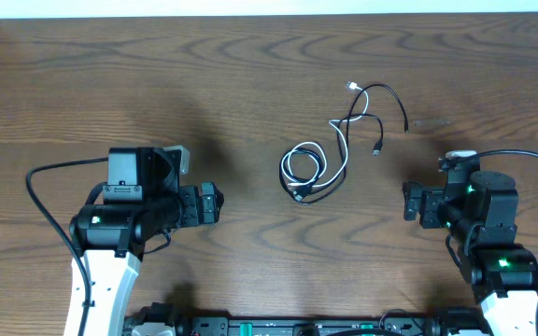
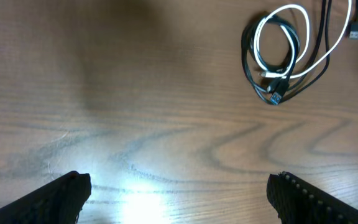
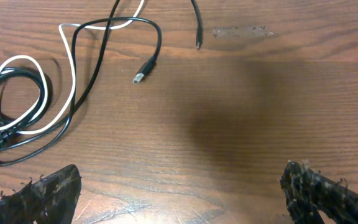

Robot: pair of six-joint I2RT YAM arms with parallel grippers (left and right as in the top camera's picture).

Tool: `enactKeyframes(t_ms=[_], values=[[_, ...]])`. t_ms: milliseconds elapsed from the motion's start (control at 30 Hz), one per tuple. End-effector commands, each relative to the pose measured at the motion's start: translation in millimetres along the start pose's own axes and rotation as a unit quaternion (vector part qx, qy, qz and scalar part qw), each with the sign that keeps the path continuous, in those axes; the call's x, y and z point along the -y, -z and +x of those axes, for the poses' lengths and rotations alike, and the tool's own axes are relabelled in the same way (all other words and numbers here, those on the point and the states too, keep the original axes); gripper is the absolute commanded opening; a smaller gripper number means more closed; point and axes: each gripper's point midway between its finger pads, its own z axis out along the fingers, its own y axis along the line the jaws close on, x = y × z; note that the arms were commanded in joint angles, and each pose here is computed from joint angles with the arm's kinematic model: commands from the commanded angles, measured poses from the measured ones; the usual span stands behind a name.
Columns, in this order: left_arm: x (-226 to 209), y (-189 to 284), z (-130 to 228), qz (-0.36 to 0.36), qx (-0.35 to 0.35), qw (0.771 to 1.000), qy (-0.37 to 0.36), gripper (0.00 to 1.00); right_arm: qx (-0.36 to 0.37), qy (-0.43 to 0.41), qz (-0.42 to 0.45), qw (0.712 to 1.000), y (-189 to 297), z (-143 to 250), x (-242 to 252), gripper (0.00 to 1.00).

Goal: Untangle cables
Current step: 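Move both grippers forward toward the tangled black and white cables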

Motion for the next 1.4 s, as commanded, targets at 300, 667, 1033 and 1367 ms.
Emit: enactKeyframes(t_ms=[300,667,1033,1367], values=[[-5,9,-43,-0.023,0.077,0.995,0.052,0.96,0.003,-0.007,0.008,1.0,2,-6,3,0.99],[1,-26,-63,-0.073,-0.016,0.997,0.002,0.96,0.003,-0.018,0.004,1.0,2,-6,2,0.99],[72,-124,-61,-0.024,-0.051,0.988,-0.14,0.96,0.006,-0.017,-0.026,0.999,2,-8,-9,0.99],[87,-176,-43,-0.018,-0.082,0.982,-0.168,0.95,0.006,-0.017,-0.026,0.999,2,-8,-9,0.96]])
